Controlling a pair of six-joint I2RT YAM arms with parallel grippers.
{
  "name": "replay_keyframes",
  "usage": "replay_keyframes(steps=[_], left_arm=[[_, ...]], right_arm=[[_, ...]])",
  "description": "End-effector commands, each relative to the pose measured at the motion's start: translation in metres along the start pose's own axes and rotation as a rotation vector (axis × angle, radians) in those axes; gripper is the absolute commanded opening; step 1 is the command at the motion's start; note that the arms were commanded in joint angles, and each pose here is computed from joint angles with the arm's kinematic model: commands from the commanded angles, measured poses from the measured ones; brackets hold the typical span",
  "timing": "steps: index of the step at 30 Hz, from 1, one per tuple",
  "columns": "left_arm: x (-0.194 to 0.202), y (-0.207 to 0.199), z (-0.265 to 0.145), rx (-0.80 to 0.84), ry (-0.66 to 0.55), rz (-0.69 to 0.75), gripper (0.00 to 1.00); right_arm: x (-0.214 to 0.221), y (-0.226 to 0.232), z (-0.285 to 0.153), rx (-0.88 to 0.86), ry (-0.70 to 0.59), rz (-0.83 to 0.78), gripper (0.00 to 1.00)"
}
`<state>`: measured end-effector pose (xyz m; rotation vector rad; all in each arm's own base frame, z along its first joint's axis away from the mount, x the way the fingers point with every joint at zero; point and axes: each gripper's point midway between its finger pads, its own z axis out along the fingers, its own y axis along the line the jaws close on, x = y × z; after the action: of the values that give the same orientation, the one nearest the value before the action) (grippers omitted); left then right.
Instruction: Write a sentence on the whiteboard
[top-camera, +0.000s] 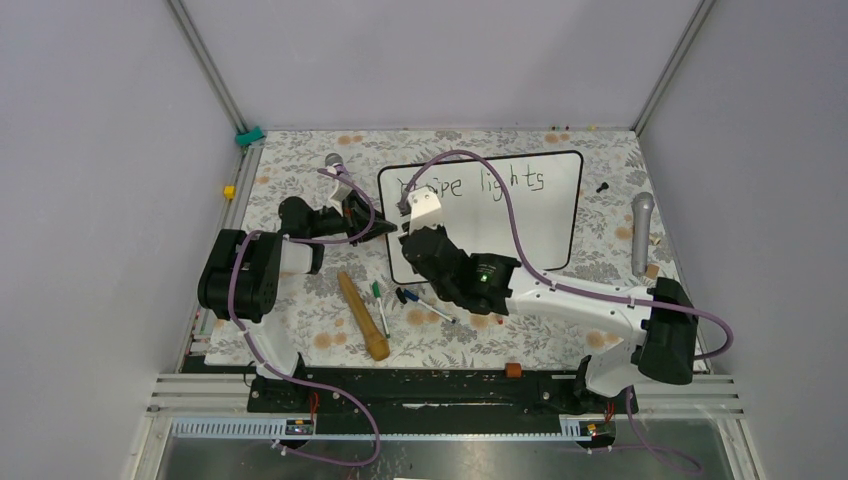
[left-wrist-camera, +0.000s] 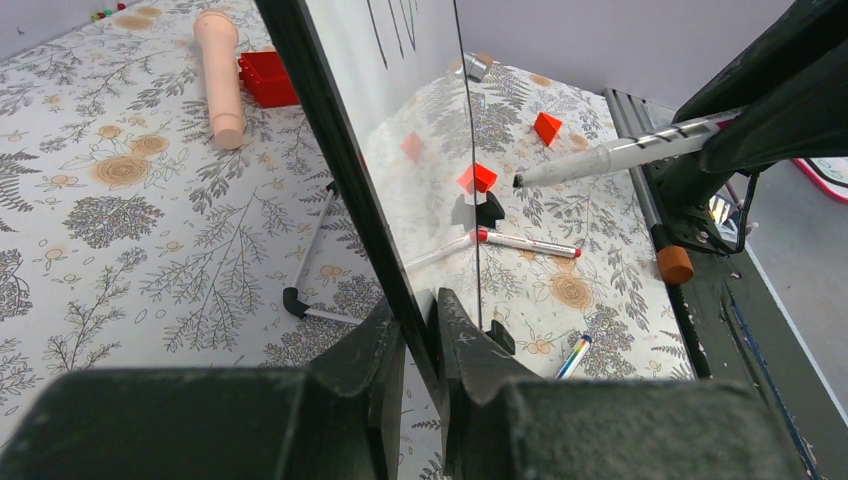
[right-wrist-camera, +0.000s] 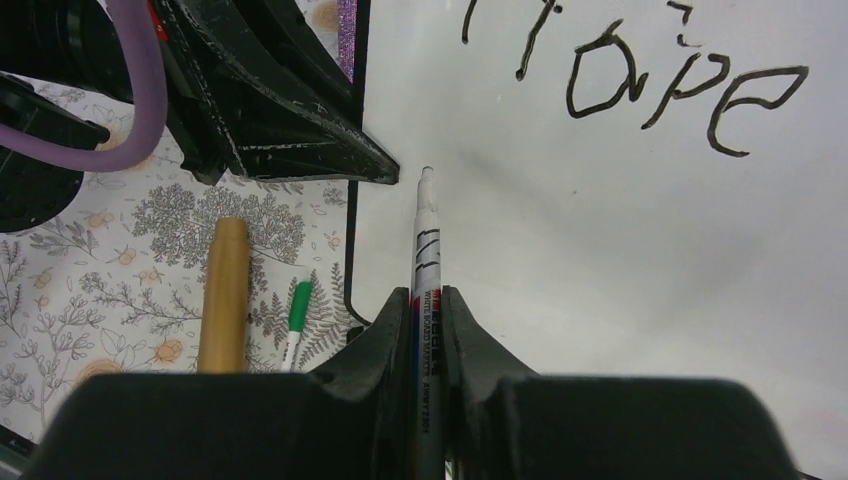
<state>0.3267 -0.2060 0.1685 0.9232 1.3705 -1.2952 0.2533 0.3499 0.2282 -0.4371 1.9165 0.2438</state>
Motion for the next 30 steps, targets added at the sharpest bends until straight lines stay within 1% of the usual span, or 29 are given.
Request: replay_keyframes(steps=[1,7,17,24,30], left_arm=[[-0.011,0.001,-0.001,0.006,-0.021,0.234,0.00],[-0.009,0.000,-0.001,0.018,-0.015,0.229,0.00],[-0.010,-0.001,-0.001,0.020,-0.015,0.236,0.00],[-0.010,-0.001,-0.001,0.019,-0.015,0.237,0.00],[-0.009,-0.002,-0.001,0.021,-0.014,0.242,0.00]], right_arm=[[-0.028,0.002,-0.004,0.025,-0.043,0.012,0.00],[-0.021,-0.003,-0.001,0.064,-0.005,-0.028,0.00],[0.014,-0.007,-0.004,0.040,0.051,-0.025,0.00],[0.013,-0.009,0.001,0.071,0.044,-0.052,0.00],[0.016,-0.005,0.009,0.089,0.068,-0.085,0.00]])
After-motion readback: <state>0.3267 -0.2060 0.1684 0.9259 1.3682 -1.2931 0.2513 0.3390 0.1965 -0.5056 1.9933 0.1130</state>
